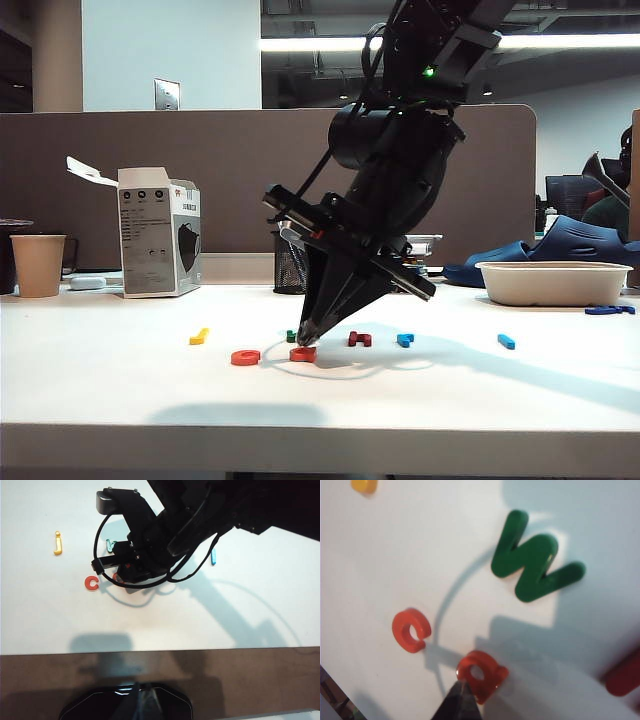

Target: Select the appropriate letters from the row of letter magnets placed on the table to arrange into the word "car".

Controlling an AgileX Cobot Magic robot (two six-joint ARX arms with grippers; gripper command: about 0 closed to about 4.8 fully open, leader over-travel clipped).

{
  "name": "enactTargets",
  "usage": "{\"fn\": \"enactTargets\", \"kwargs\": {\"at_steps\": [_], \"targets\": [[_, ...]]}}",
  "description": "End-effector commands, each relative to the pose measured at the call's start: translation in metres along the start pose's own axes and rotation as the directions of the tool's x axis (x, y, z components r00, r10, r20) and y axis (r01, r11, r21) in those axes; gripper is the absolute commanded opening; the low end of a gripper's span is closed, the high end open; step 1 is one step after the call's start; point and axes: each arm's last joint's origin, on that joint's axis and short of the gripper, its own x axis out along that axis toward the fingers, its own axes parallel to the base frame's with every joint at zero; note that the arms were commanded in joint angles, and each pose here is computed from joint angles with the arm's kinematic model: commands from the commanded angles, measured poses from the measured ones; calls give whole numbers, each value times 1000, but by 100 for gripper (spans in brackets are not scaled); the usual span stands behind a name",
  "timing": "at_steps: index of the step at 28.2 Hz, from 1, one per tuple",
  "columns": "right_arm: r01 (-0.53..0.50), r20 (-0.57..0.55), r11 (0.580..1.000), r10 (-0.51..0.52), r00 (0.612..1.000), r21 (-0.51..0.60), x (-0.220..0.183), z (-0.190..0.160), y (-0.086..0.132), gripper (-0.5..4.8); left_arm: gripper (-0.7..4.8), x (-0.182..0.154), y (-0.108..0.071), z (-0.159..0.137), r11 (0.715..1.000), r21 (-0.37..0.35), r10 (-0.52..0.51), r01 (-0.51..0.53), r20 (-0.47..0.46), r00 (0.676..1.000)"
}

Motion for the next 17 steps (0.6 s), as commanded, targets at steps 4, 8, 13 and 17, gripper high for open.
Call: {"fn": "enactTargets", "kwargs": {"at_steps": [4,8,13,17], "targets": [[1,4,1000,-1,1000,-12,-2,0,2,-6,-5,-1,1,1,1000,6,6,-6,6,1000],[0,17,1000,0,1000,-18,-1,2,2,-6,-5,-1,1,1,1000,6,5,-5,6,1000],[16,25,1000,-16,1000,-20,0,2,1,-6,-5,-1,1,1,1000,6,6,-6,6,1000],[17,22,1000,-16,1000,-19,1,2,0,-6,-5,-1,1,1,1000,6,5,-5,6,1000]]}}
